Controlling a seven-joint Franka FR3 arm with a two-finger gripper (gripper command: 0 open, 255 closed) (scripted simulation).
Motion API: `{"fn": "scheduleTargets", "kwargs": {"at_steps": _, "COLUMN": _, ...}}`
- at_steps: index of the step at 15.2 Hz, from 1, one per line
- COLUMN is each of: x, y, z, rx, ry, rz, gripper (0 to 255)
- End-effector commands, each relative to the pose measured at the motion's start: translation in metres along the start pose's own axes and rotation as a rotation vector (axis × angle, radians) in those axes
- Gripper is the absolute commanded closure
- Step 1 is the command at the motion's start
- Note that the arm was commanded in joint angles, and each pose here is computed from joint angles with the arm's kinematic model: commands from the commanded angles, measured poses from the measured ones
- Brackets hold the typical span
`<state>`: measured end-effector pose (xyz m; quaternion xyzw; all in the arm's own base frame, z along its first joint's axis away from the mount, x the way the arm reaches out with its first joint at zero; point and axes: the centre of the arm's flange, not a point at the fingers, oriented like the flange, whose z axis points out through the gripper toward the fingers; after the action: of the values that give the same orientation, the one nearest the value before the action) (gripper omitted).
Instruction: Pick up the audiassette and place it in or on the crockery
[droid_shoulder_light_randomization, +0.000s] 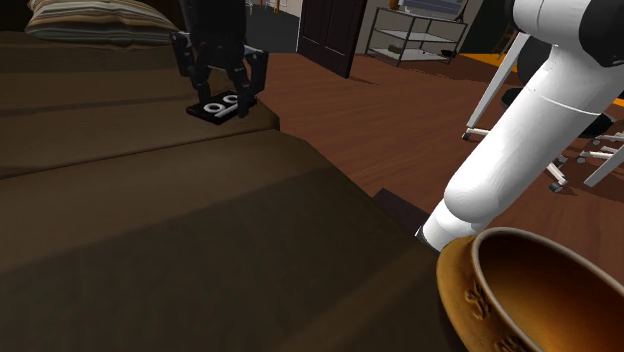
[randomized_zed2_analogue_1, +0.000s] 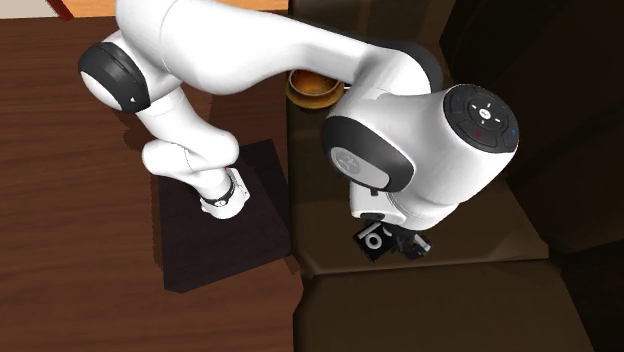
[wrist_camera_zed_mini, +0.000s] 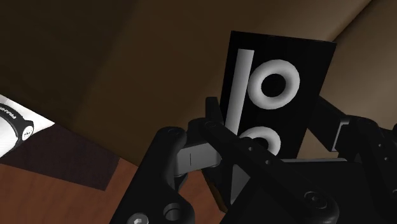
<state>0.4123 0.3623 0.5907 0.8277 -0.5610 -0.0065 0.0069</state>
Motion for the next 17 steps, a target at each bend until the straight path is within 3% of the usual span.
{"fn": "scheduleTargets", "kwargs": {"at_steps": 1, "x": 0.000, "y": 0.000, "z": -0.011, "rx": 0.000, "ry": 0.000, "rz": 0.000, "gripper": 255}}
{"fn": "scheduleTargets", "kwargs": {"at_steps": 17, "x": 0.000, "y": 0.002, "z": -0.095, "rx": 0.000, "ry": 0.000, "rz": 0.000, "gripper": 255}}
